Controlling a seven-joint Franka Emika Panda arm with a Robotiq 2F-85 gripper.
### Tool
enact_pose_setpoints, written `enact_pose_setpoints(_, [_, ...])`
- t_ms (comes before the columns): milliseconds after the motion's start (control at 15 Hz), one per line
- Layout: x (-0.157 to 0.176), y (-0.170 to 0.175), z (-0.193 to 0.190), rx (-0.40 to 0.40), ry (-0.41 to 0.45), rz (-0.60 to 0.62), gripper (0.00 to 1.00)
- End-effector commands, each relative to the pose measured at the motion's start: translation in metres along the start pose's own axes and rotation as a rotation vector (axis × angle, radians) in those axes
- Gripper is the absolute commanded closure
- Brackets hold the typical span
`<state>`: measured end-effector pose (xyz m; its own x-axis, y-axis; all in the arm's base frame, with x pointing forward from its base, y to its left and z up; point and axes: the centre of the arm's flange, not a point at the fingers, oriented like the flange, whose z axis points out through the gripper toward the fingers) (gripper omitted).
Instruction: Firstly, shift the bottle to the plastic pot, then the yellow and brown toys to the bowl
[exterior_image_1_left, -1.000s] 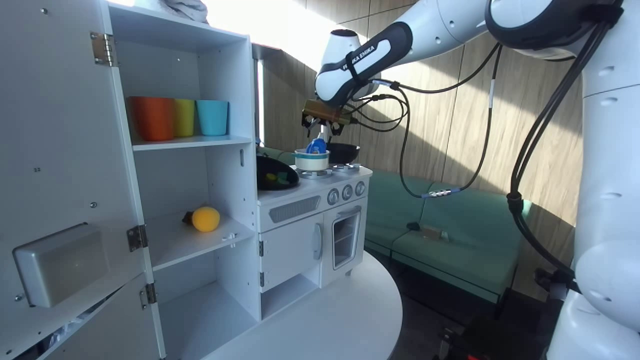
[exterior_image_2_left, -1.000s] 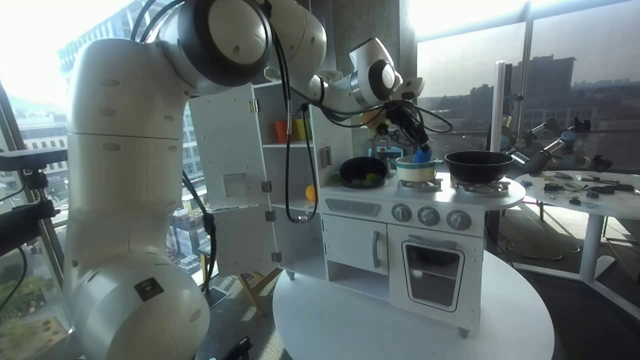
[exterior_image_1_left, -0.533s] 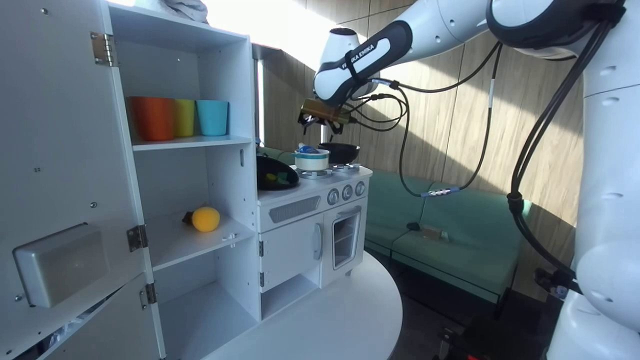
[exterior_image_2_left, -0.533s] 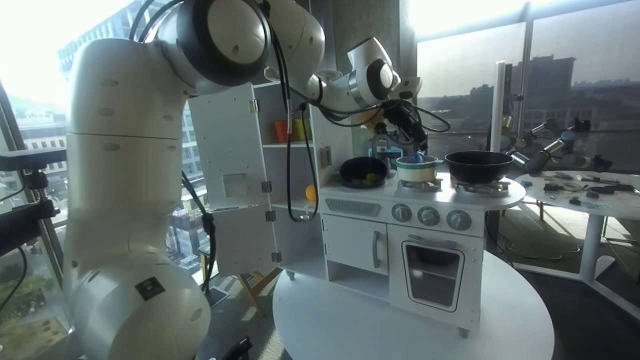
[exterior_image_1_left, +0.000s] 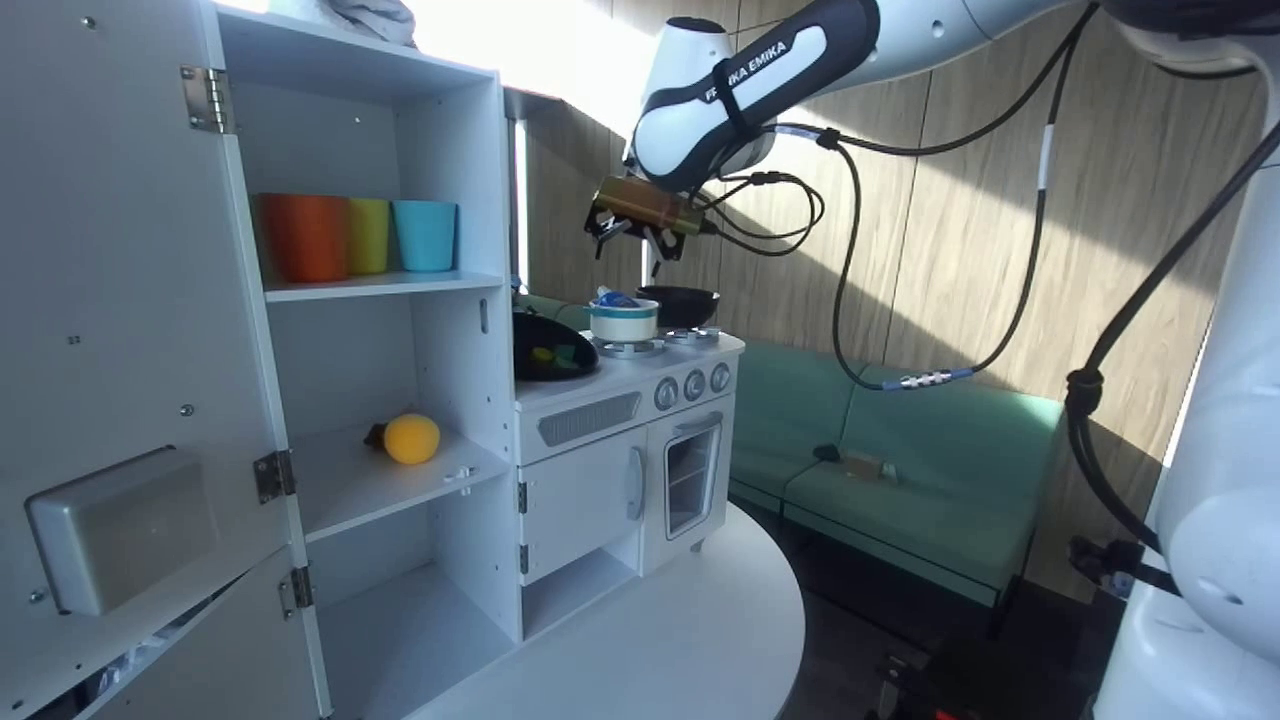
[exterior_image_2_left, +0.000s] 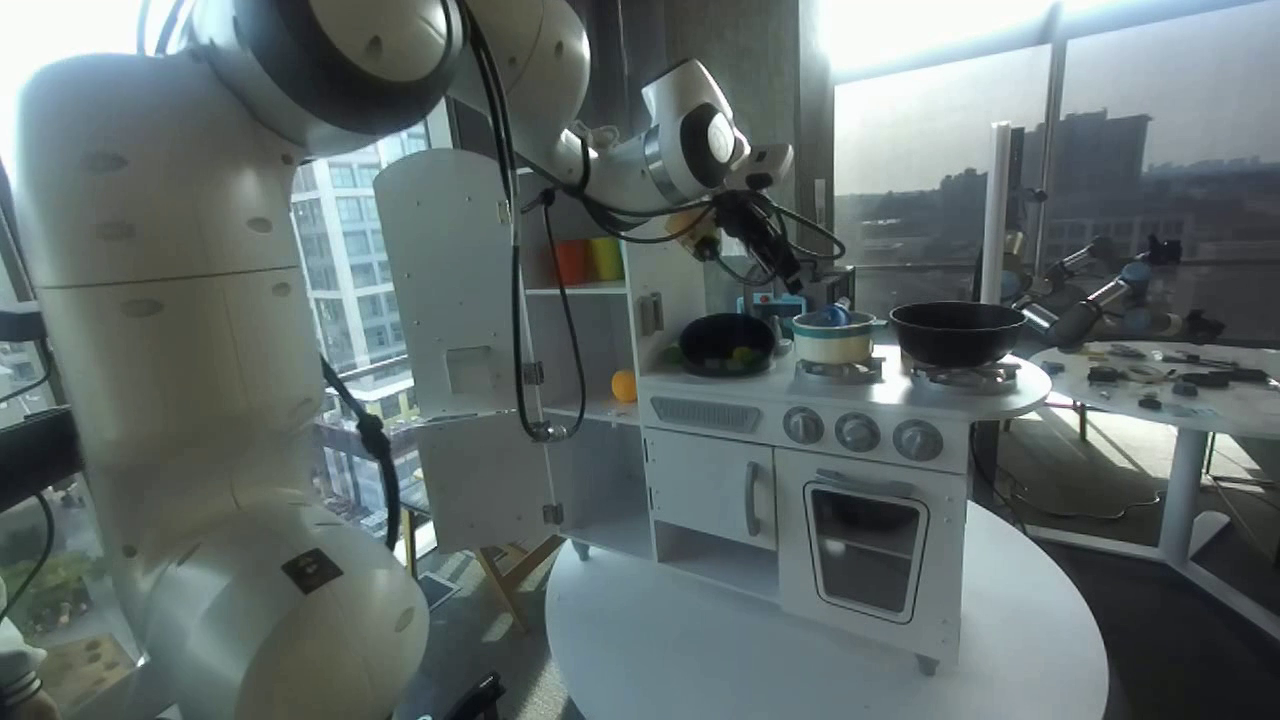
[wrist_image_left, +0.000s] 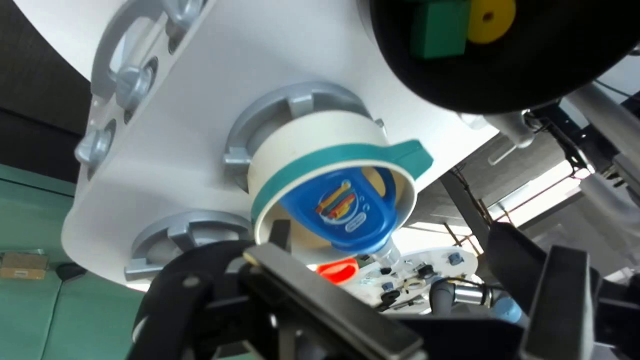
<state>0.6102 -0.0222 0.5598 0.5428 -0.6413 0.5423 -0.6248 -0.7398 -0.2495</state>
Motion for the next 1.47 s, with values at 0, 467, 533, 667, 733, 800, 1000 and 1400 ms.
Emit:
enact_pose_setpoints(0, [-0.087,0.011,-0.033,0.002,-0.052,-0.034,0.0])
enact_pose_setpoints(467, [-0.205,0.01,-0.054,-0.123,-0.234,-0.229,0.0])
enact_pose_setpoints(533, [-0.216,0.007,-0.048,-0.125,-0.273,-0.292,0.0])
enact_pose_setpoints(667, [-0.237,-0.002,-0.04,-0.104,-0.336,-0.399,0.0])
enact_pose_setpoints(733, [-0.247,-0.008,-0.033,-0.085,-0.36,-0.447,0.0])
enact_pose_setpoints(800, [-0.259,-0.014,-0.024,-0.066,-0.389,-0.493,0.0])
enact_pose_setpoints(1000, [-0.292,-0.027,-0.004,-0.035,-0.48,-0.632,0.0])
enact_pose_setpoints(1400, [-0.323,-0.027,0.008,-0.033,-0.545,-0.703,0.0])
